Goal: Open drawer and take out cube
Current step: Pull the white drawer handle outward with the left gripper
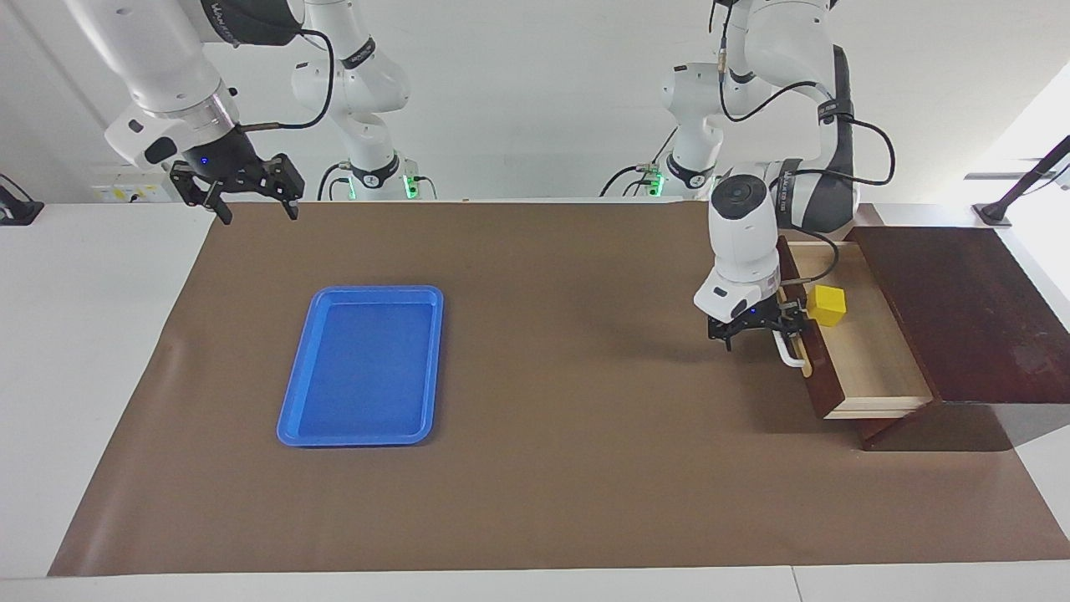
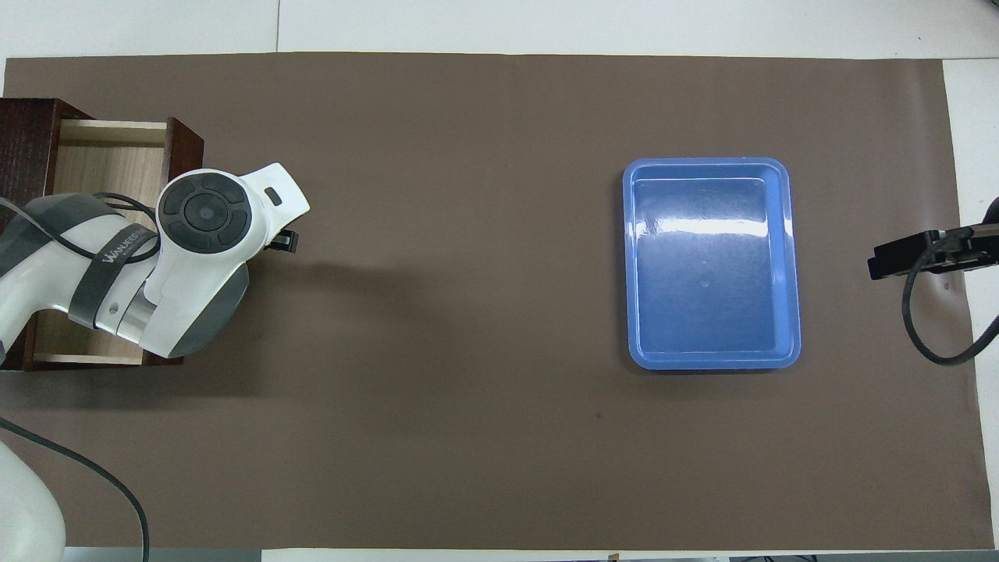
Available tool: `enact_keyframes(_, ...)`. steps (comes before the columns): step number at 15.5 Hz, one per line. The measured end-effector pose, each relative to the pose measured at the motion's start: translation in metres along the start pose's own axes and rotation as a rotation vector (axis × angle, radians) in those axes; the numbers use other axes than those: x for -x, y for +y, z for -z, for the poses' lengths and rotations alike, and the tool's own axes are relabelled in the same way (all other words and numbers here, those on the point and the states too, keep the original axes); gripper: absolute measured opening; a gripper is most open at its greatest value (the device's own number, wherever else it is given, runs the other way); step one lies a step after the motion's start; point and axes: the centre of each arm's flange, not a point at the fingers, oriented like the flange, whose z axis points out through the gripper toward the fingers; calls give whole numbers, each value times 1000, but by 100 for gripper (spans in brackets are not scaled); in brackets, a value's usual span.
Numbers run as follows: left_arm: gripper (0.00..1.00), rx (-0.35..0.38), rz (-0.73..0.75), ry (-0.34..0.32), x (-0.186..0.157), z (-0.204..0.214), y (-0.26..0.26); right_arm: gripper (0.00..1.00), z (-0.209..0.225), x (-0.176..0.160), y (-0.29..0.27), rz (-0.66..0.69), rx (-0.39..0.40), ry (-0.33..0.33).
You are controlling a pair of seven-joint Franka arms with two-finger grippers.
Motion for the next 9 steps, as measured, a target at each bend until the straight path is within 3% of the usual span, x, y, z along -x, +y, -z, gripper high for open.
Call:
enact_keyframes(6, 100, 26, 42, -22, -5, 10, -4, 100, 0, 0, 0, 0, 0, 0)
enact_keyframes(9, 100, 91, 134, -47, -25, 56, -17, 100, 0, 0, 0, 0, 0, 0)
